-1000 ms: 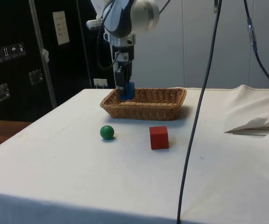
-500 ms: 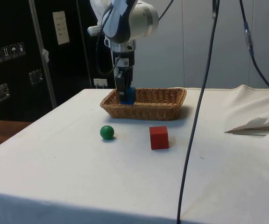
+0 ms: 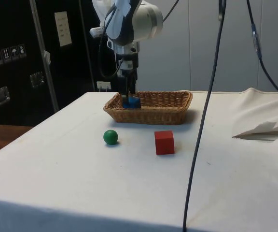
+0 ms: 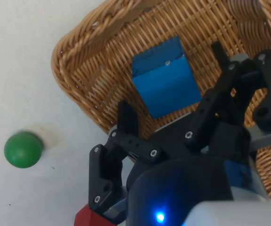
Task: Place all non-red objects into the basket.
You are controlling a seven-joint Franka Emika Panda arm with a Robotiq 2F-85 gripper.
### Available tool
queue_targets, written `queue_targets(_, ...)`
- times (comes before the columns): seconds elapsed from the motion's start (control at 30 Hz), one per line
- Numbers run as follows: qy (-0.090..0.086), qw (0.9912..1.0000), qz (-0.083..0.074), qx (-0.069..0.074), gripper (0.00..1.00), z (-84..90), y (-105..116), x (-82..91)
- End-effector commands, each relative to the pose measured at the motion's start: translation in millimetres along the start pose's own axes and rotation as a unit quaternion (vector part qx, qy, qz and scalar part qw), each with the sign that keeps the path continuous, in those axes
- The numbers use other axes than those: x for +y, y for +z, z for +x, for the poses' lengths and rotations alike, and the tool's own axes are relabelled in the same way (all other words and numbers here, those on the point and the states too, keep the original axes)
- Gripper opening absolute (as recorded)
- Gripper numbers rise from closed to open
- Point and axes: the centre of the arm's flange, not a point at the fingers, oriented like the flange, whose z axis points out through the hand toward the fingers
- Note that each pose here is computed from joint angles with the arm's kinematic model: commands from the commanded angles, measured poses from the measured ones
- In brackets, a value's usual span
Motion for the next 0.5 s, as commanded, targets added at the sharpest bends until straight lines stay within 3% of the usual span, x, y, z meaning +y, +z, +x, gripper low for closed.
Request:
queue_targets(0.0,0.000,0.99999,0.003,0.002,1.00,1.4,0,-0.3)
queue_targets(0.23,0.000,1.00000,0.000,0.001,1.00,0.8,-1,0.1)
queue_targets(0.27,0.003,0.99998,0.003,0.004,1.00,2.1,-13,2.3)
queue_targets(0.47,0.009,0.99985,0.013,0.008,1.00,1.6,-36,5.2)
